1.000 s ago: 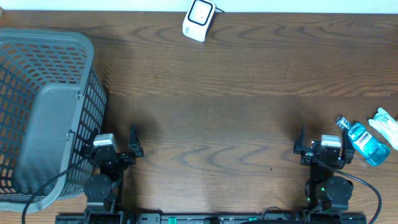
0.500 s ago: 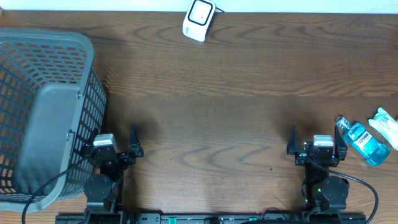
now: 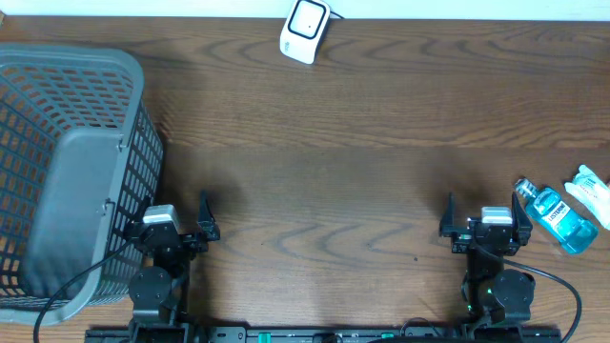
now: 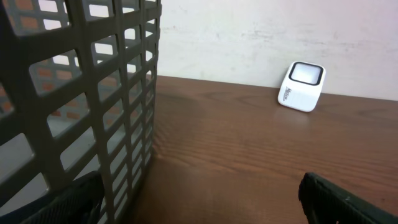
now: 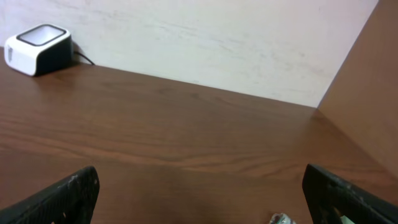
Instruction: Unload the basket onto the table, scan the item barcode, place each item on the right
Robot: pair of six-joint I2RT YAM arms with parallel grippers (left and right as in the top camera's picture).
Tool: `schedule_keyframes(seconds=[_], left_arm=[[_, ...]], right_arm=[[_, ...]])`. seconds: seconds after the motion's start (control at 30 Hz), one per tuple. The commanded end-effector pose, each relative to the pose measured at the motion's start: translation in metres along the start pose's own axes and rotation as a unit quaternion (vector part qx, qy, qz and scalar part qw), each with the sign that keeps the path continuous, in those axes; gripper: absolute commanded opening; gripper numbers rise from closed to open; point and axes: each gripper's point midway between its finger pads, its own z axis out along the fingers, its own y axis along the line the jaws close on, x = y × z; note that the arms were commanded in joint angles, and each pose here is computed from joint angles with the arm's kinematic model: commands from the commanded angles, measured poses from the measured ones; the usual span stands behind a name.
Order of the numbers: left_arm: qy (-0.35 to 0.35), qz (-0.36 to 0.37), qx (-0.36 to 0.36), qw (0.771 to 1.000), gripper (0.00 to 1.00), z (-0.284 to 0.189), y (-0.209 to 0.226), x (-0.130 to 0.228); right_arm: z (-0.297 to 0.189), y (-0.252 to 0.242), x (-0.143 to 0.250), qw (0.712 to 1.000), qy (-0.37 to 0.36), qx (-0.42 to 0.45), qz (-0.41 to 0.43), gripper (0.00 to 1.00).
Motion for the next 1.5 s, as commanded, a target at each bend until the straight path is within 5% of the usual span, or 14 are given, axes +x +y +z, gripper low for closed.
schedule_keyframes(seconds=[0.0, 1.47], left_arm=[[0.020, -0.002, -0.013, 1.000, 0.99, 0.0010, 0.0054, 0.0156], [0.022, -0.002, -0.012, 1.000, 1.00, 0.0012, 0.0053, 0.0163]], right_arm=[[-0.0003, -0.0004, -0.0001, 0.999, -0.001, 0.002, 0.040, 0.99], [-0.0003, -0.0010, 0.0000, 0.998, -0.001, 0.004, 0.058, 0.99]])
